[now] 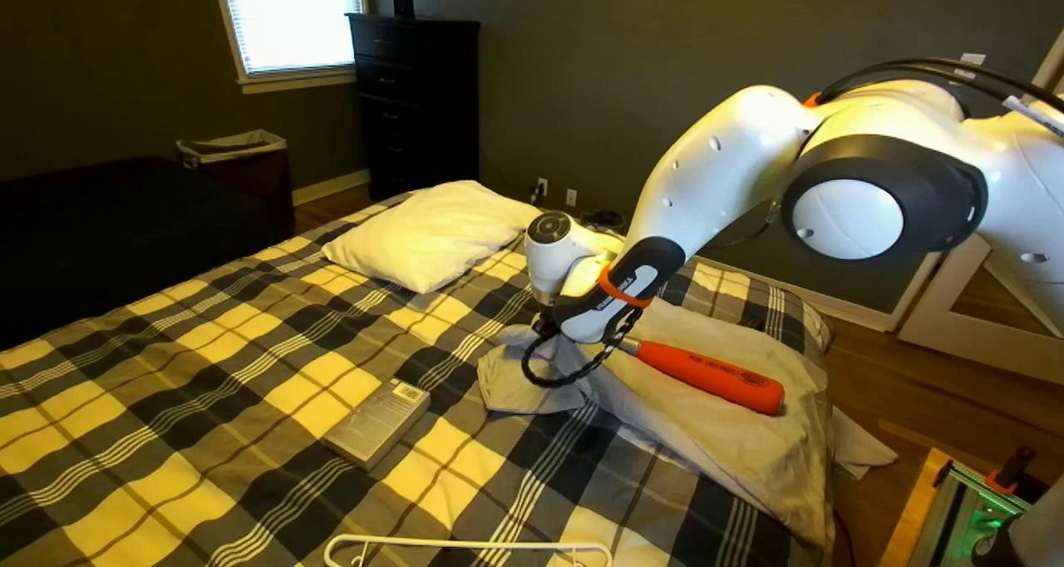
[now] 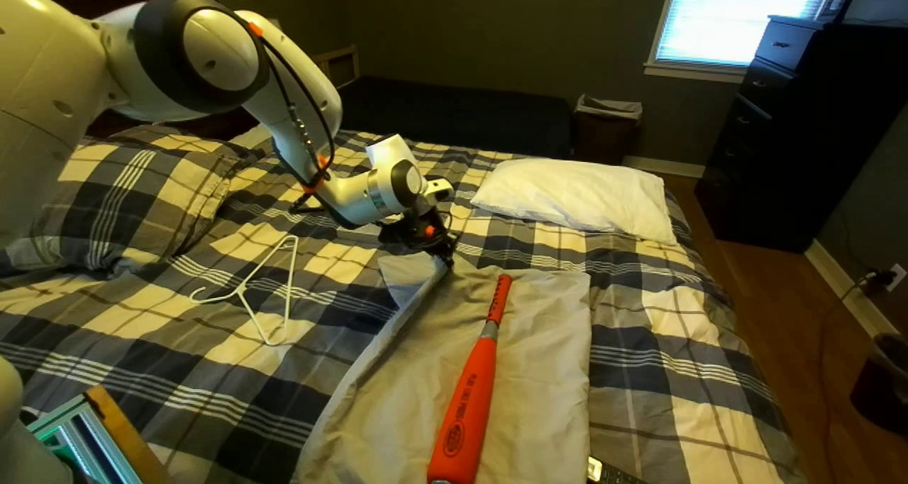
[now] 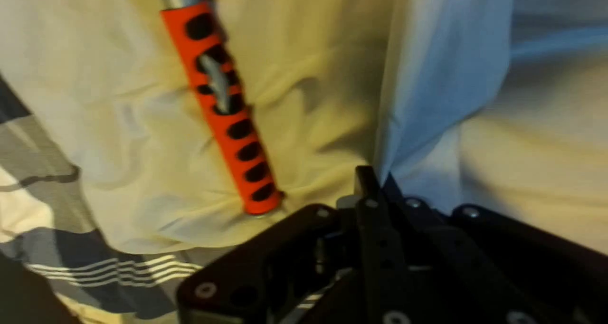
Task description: Fold the pillow case from left to right.
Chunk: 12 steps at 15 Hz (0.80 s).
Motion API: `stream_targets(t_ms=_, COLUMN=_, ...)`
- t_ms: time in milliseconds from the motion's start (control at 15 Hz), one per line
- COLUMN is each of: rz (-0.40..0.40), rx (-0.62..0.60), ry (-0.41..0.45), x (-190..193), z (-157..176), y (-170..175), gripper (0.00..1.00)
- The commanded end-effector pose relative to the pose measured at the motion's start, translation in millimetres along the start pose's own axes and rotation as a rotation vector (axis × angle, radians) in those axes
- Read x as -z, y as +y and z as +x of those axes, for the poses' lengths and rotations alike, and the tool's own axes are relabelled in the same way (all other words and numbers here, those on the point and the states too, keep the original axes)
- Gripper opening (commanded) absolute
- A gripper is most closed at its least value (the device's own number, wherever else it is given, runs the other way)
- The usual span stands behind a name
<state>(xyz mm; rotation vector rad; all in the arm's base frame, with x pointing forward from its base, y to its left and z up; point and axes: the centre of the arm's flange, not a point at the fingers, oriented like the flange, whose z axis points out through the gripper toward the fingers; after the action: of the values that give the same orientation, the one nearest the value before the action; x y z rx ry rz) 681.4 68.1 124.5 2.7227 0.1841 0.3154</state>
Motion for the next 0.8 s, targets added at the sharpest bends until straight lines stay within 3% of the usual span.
stream_targets(t_ms=0, rz=-0.025, rx=-0.048, ry=0.003, x=2.3, z=2.6, y=30.8, gripper=0.0)
stream_targets(t_ms=67, rz=-0.039, rx=-0.065, ry=0.008, x=5.5, z=5.3, y=52.4, gripper=0.01)
stream_targets(t_ms=267, rz=-0.009, rx=-0.087, ry=0.002, x=0.4, z=9.4, y=58.1, gripper=0.0)
stream_targets(t_ms=400, rz=-0.027, rx=-0.102, ry=-0.028, x=-1.3, z=12.2, y=89.5, gripper=0.0)
stream_targets(t_ms=733, rz=-0.104, rx=-0.257, ry=-0.043, x=-6.9, z=10.1, y=208.3, gripper=0.0)
